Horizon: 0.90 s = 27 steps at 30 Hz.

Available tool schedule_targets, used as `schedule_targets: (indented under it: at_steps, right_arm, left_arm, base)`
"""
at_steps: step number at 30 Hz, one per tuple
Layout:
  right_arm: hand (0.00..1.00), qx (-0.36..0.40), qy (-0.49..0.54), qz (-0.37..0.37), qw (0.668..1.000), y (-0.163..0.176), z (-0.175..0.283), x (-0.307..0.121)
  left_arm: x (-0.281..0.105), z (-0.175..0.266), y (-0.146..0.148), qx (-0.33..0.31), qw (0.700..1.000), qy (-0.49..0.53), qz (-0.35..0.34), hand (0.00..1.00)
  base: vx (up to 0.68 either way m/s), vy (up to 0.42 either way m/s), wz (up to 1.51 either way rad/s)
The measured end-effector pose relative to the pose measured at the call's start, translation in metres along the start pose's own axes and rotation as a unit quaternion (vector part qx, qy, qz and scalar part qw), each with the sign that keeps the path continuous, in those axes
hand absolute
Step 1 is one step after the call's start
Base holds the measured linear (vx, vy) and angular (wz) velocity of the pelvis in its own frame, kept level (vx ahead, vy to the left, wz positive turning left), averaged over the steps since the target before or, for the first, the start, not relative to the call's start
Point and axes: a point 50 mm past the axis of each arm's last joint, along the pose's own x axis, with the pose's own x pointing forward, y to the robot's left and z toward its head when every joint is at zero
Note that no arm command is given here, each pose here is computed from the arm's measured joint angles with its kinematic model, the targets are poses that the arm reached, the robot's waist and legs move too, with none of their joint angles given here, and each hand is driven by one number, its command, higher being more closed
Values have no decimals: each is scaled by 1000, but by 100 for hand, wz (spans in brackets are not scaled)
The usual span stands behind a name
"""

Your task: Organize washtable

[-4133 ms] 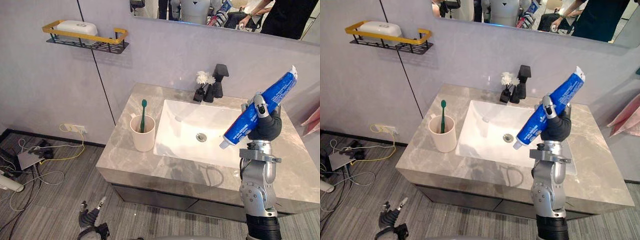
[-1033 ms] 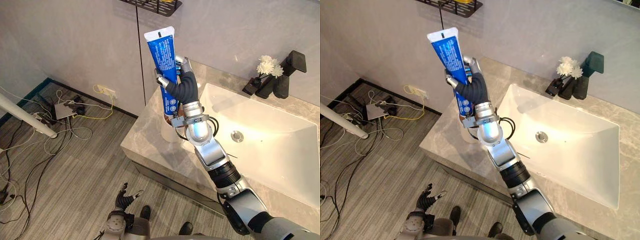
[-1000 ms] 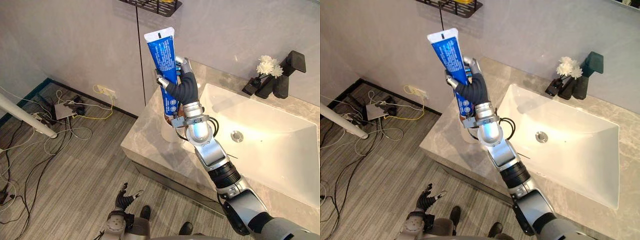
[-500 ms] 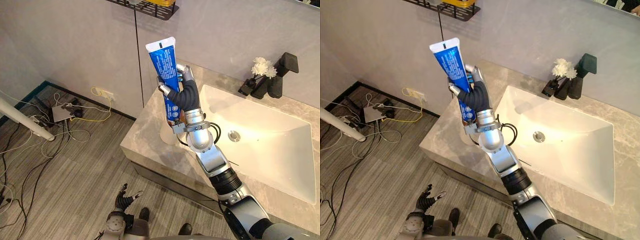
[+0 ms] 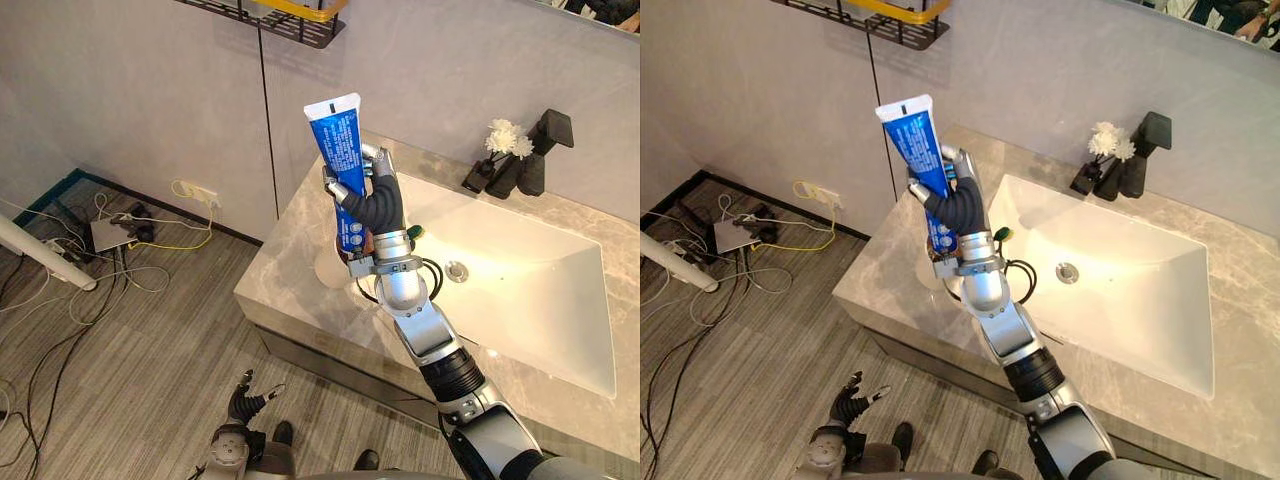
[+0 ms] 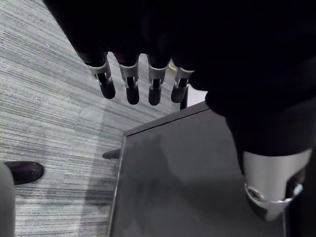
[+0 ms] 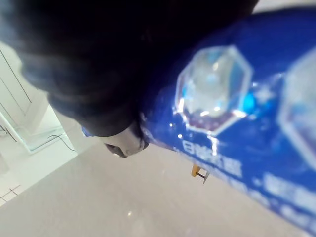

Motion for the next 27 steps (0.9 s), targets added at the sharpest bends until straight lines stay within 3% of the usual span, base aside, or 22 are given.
schedule_targets:
  at_steps: [6,22,23,27]
  right_arm:
    - [100,-9,43,8,999,2,-16,-12]
    - [100,-19,41,14,999,0,-17,-13]
    - [0,-19,41,14,999,0,-17,-13]
    - [0,-19,41,15,999,1,-17,-13]
  left_arm:
    - [0,0,0,0,1000,0,0,0]
    - [0,0,0,0,1000,0,-1,0]
    - [0,0,0,0,1000,0,-1,0]
    - [0,0,0,0,1000,0,-1,0]
  base:
    - [0,0,0]
    - [0,0,-1]
    - [0,0,0]
    - [0,0,0]
